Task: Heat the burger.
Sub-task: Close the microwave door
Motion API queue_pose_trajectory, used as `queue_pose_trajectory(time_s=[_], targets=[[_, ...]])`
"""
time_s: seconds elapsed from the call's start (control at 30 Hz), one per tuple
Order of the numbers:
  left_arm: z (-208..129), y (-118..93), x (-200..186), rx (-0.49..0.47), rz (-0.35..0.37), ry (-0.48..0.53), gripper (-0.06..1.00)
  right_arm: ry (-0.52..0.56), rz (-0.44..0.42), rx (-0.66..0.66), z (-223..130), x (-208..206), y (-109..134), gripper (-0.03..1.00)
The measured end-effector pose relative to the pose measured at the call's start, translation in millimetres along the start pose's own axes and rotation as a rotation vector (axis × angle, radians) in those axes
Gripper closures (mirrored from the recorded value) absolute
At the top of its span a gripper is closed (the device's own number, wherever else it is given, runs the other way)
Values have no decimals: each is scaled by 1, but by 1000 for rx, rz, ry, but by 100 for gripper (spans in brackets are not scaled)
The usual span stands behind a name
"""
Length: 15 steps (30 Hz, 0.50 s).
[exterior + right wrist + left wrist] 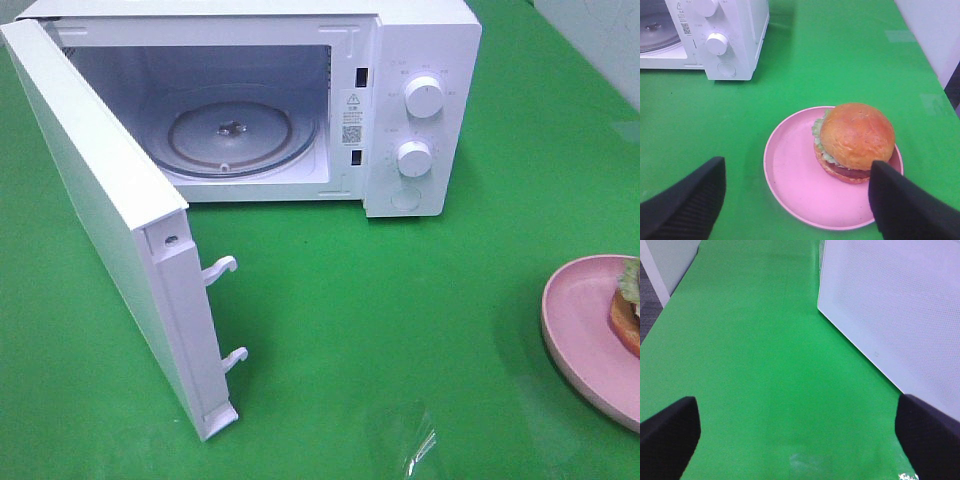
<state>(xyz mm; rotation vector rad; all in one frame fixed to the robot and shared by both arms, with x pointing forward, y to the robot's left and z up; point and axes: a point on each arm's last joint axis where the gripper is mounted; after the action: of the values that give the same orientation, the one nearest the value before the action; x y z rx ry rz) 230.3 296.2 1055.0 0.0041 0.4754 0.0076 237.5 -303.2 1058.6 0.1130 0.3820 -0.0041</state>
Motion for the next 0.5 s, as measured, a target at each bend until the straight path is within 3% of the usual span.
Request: queue_pose_trajectory(time_s=[0.5], targets=[[0, 0, 0, 0, 0, 0, -3, 0, 0, 0, 0, 0, 0, 21]])
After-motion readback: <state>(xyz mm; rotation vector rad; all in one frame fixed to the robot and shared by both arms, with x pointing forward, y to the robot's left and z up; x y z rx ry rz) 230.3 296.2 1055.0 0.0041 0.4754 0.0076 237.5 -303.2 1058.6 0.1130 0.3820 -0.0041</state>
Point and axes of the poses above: a point on each arm's last joint axis where the gripper is mounted, x pointing out along that axis toward the gripper, y along the wrist's bending axis when the last joint is at zero, z = x × y, and after that the axes turned 2 degrees about x, right-handed
